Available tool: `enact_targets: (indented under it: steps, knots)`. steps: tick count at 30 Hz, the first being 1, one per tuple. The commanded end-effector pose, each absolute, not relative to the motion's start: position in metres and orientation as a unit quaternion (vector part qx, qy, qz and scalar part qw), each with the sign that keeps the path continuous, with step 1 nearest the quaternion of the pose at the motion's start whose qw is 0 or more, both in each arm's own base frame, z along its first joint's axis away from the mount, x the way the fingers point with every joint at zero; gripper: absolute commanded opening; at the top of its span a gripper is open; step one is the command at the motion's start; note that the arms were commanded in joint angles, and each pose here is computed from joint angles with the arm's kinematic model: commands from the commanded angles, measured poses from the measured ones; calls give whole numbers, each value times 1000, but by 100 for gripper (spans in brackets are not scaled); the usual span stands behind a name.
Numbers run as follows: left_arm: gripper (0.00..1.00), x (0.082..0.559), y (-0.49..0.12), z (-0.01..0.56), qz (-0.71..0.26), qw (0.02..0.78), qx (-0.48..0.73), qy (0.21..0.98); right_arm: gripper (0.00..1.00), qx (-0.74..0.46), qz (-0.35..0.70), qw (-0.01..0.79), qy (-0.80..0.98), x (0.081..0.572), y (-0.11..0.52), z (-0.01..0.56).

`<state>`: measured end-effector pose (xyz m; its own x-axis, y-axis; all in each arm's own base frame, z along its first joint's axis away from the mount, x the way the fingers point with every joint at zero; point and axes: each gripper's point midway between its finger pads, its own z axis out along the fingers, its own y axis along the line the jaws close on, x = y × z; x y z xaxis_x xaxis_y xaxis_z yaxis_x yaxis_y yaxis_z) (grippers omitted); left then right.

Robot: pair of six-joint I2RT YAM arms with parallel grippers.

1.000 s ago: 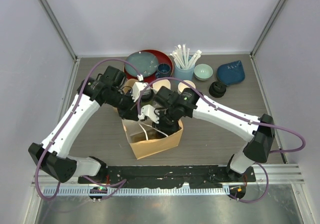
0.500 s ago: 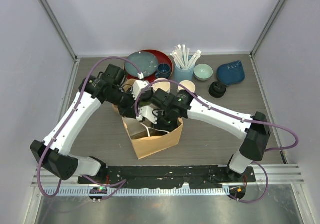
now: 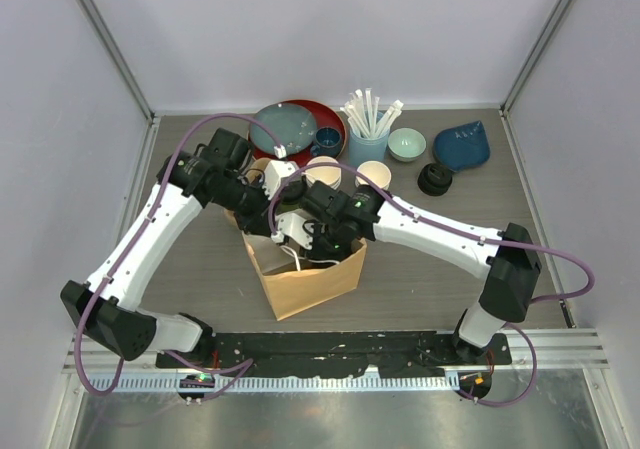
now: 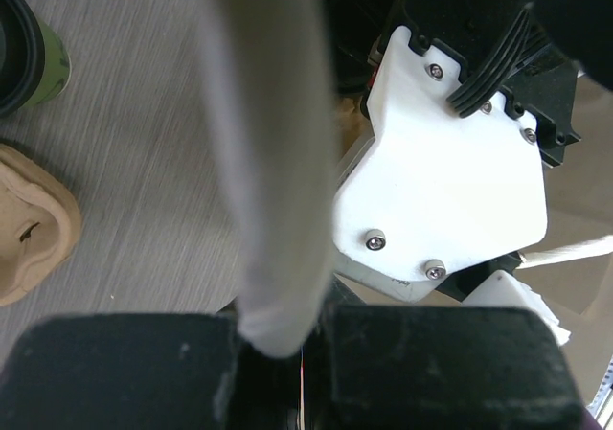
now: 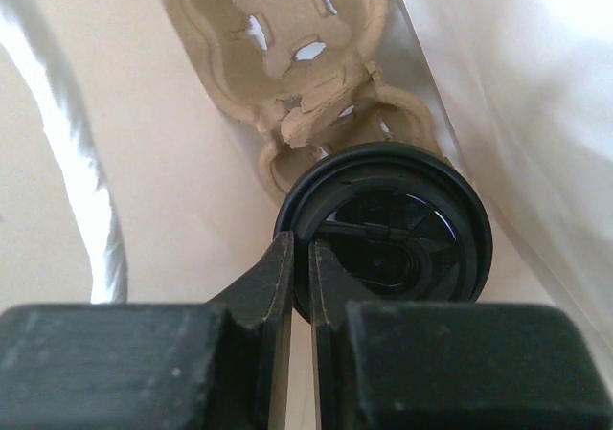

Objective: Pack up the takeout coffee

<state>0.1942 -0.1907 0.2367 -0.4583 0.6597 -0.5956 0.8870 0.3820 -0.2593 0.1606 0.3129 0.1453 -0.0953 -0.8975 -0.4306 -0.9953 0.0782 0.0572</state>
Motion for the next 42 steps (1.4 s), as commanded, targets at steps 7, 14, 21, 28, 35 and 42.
enact_targets:
  steps: [7,14,21,28,35,42]
  knots:
    - [0,189,-200,252,-303,229,494,783,1,-657,186,170,711,158,324,137]
    - [0,190,-198,252,-298,230,493,784,1,-657,186,167,711,156,322,130]
    - [0,190,-196,255,-292,235,495,784,1,-662,196,164,705,153,324,127]
    - [0,191,-195,254,-289,236,496,784,1,-660,198,157,708,153,321,122]
    - [0,192,-195,256,-286,239,497,784,1,-657,191,146,714,153,316,115]
    - [0,191,-195,256,-287,238,498,783,10,-652,185,148,720,153,313,114]
